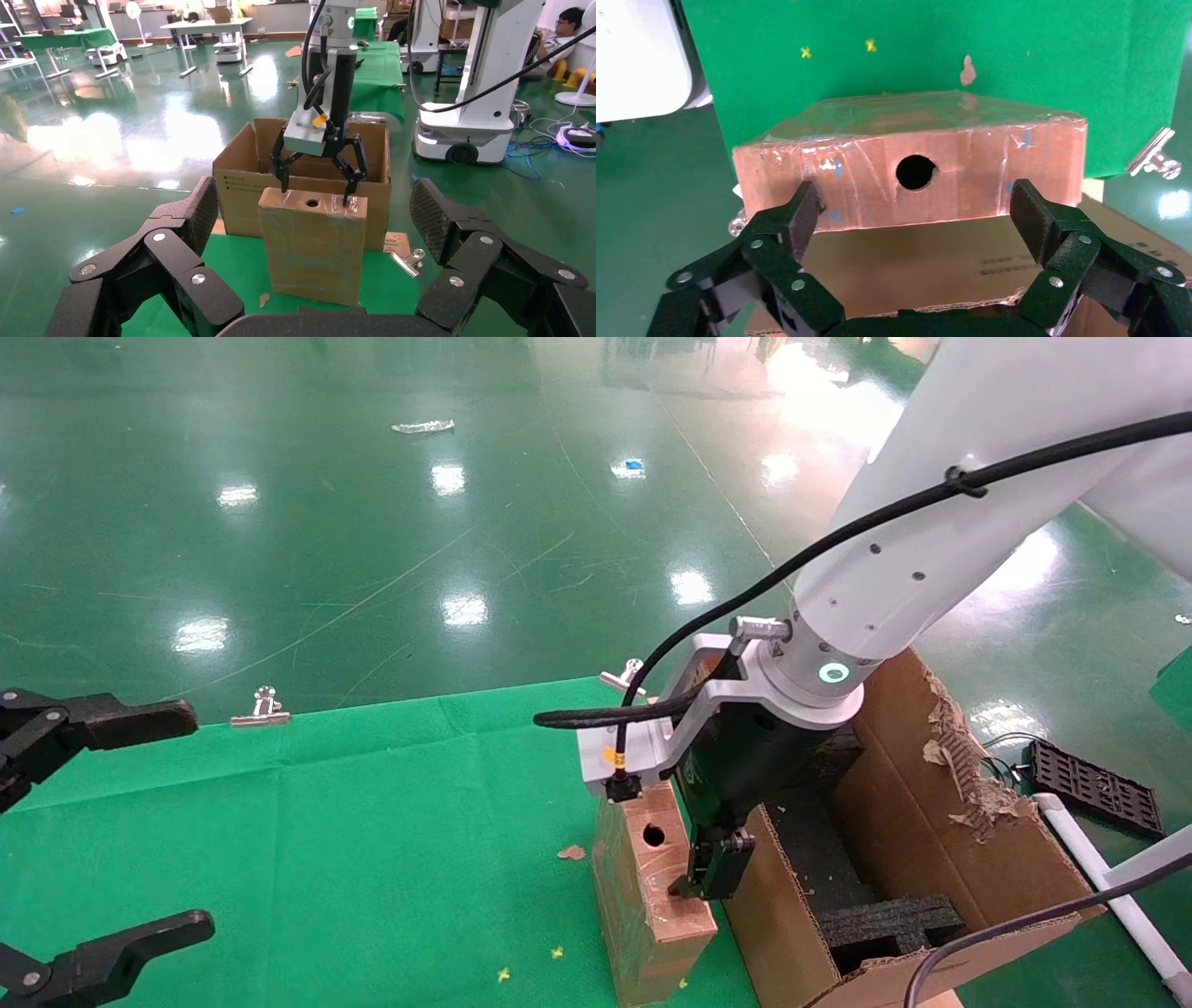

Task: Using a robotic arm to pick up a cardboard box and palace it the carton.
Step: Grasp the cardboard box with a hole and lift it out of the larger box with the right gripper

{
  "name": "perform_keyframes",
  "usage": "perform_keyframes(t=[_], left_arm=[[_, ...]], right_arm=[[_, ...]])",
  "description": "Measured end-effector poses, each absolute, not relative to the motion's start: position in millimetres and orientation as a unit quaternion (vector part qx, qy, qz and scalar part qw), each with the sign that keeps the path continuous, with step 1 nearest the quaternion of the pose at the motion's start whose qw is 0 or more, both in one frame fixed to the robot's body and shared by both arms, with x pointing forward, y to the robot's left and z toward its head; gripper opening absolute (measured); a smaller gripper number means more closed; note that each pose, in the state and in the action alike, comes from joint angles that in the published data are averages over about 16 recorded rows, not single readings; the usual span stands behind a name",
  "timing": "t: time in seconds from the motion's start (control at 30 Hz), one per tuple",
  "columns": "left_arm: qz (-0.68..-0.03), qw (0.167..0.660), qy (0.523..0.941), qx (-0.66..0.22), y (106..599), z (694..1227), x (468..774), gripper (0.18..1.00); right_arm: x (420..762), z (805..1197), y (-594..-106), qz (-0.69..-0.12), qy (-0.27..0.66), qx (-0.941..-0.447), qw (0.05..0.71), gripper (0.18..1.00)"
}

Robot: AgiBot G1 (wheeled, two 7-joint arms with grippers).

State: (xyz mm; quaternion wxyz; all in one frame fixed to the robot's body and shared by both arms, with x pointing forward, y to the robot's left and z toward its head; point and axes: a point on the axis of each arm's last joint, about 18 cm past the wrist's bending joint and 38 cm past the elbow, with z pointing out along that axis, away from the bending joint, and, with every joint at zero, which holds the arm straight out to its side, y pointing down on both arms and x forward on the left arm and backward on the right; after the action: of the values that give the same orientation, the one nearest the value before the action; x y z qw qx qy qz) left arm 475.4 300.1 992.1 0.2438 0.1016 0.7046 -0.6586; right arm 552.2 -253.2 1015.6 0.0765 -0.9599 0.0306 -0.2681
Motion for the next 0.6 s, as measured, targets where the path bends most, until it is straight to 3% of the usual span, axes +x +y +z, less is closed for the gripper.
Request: perform_keyframes(t=[0.27, 0.6], left_arm=[[-0.659, 0.244, 0.705, 0.102, 300, 992, 475, 1.001], [-0.659, 0.244, 0.705, 0.102, 300, 992, 475, 1.001]], right_arm=[[551, 1022, -256, -0.265, 0.1, -0.955, 0.089, 1.0], [551, 1029, -276, -0.196, 0.326, -0.907, 0.181, 1.0]])
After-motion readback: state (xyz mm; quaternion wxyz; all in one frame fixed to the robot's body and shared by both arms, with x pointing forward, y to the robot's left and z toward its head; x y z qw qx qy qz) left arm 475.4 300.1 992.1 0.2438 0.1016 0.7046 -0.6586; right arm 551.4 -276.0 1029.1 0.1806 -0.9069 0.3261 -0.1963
